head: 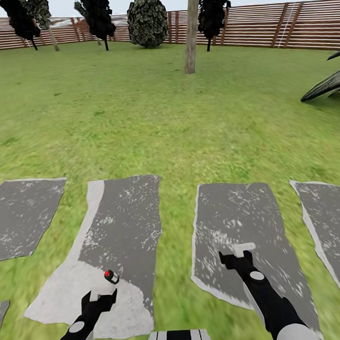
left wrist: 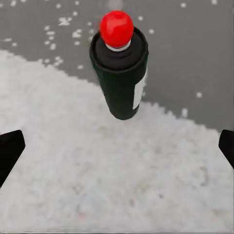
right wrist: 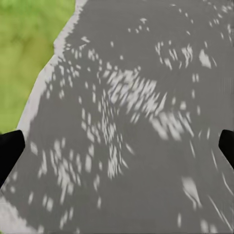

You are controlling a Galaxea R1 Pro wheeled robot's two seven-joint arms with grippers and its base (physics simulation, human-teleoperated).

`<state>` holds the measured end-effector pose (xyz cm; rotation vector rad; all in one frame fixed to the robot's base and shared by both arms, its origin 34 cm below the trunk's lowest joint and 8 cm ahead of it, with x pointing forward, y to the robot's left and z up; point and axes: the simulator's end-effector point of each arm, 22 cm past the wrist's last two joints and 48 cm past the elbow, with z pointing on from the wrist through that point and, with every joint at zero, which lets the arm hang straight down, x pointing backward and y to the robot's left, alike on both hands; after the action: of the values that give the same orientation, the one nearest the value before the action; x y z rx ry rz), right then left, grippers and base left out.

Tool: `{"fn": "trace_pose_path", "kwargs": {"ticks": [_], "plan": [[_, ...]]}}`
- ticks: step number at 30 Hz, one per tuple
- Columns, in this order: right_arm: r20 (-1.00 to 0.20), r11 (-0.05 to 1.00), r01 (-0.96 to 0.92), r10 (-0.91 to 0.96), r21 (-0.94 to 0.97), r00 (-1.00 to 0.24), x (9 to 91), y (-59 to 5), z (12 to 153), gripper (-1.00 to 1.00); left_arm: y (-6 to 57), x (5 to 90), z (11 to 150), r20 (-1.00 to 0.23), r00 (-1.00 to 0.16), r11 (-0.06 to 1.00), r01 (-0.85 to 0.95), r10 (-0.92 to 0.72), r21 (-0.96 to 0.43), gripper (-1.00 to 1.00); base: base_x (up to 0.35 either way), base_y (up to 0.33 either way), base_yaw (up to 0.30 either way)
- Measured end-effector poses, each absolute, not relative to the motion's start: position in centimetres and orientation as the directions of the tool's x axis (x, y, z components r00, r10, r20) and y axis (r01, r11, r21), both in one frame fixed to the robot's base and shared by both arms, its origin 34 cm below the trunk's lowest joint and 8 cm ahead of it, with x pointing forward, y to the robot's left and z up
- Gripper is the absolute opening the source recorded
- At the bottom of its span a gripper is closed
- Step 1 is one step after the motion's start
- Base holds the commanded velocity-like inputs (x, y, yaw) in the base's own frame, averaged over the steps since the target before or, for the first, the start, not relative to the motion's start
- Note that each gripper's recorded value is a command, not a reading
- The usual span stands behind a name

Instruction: Pick up the pesticide atomizer in the garden and spray insectifuge to fully cover both potted plants in the garden.

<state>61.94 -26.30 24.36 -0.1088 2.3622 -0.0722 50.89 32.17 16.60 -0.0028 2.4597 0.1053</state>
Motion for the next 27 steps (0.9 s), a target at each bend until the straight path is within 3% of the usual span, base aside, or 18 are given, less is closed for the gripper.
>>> {"fn": "trace_pose_path", "kwargs": {"ticks": [6,17,27], "plan": [[-0.695,0.995,-0.057,-0.1,-0.084,-0.712,61.87,-26.31,24.3,1.0,32.32,50.93,16.65,-0.631,-0.776,0.997,-0.039,0.016,0.073,1.0,0.035,0.0,0.068],[-0.695,0.995,-0.057,-0.1,-0.084,-0.712,61.87,-26.31,24.31,1.0,32.37,50.94,16.66,-0.631,-0.776,0.996,-0.043,0.012,0.072,1.0,0.216,-0.081,0.009],[-0.695,0.995,-0.057,-0.1,-0.084,-0.712,61.88,-26.31,24.31,1.0,32.31,50.97,16.67,-0.632,-0.775,0.997,-0.038,0.017,0.074,1.0,0.015,-0.006,0.167]]}}
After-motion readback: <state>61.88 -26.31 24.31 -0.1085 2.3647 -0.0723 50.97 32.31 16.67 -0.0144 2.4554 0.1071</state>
